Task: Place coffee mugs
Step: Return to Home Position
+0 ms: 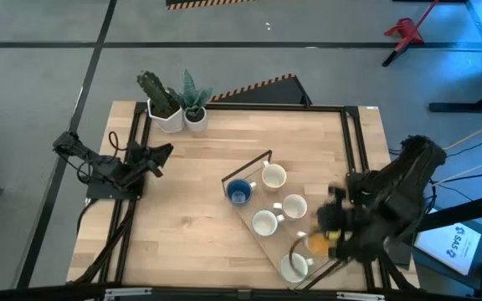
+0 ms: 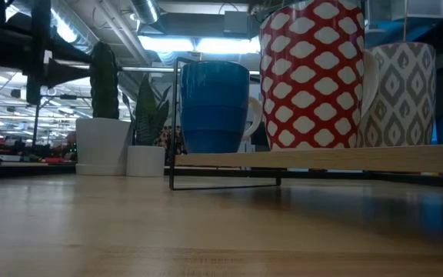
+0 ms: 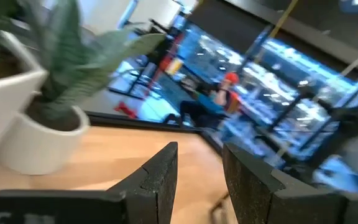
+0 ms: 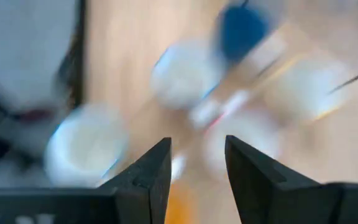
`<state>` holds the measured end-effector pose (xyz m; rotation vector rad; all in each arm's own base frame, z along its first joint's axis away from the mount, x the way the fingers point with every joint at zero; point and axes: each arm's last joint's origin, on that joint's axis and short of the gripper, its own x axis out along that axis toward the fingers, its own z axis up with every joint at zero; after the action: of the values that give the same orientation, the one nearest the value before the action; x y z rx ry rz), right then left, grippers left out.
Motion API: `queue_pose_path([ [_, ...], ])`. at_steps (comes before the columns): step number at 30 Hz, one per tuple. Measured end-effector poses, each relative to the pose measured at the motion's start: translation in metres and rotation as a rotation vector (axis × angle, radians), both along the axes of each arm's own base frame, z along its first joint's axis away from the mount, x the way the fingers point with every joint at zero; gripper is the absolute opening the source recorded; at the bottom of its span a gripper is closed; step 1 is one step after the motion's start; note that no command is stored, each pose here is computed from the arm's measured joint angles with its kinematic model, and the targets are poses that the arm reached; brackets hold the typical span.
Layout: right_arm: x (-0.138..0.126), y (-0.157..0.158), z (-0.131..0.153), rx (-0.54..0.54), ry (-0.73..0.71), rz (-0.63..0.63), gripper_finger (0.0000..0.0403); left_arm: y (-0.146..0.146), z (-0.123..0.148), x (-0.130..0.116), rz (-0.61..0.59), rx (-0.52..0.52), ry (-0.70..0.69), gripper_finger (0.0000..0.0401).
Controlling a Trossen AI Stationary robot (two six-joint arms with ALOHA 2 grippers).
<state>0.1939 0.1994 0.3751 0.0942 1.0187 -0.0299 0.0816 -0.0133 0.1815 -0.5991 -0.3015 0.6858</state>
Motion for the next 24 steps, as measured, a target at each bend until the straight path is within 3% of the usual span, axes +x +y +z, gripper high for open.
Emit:
queue_pose_path([
  [6,-0.021,-0.043,0.083,-0.331,-0.43,-0.033,0.0136,-0.003,0.006,0.001,-0.146,-0.054,-0.114,0.0121],
  [10,-0.036,-0.063,0.118,-0.572,-0.517,0.088,0.0136,-0.003,0.009,0.001,-0.179,-0.167,-0.224,0.0121],
  [13,-0.059,-0.089,0.126,-0.681,-0.502,0.094,0.0136,-0.004,0.013,0.001,-0.238,-0.137,-0.242,0.0121],
  [18,-0.1,-0.137,0.109,-0.696,-0.576,-0.067,0.0136,-0.006,0.019,0.001,-0.361,-0.069,-0.273,0.0121],
  [24,-0.12,-0.151,0.025,-0.504,-0.733,-0.074,0.0136,-0.008,0.021,0.0,-0.411,-0.009,-0.27,0.0121],
])
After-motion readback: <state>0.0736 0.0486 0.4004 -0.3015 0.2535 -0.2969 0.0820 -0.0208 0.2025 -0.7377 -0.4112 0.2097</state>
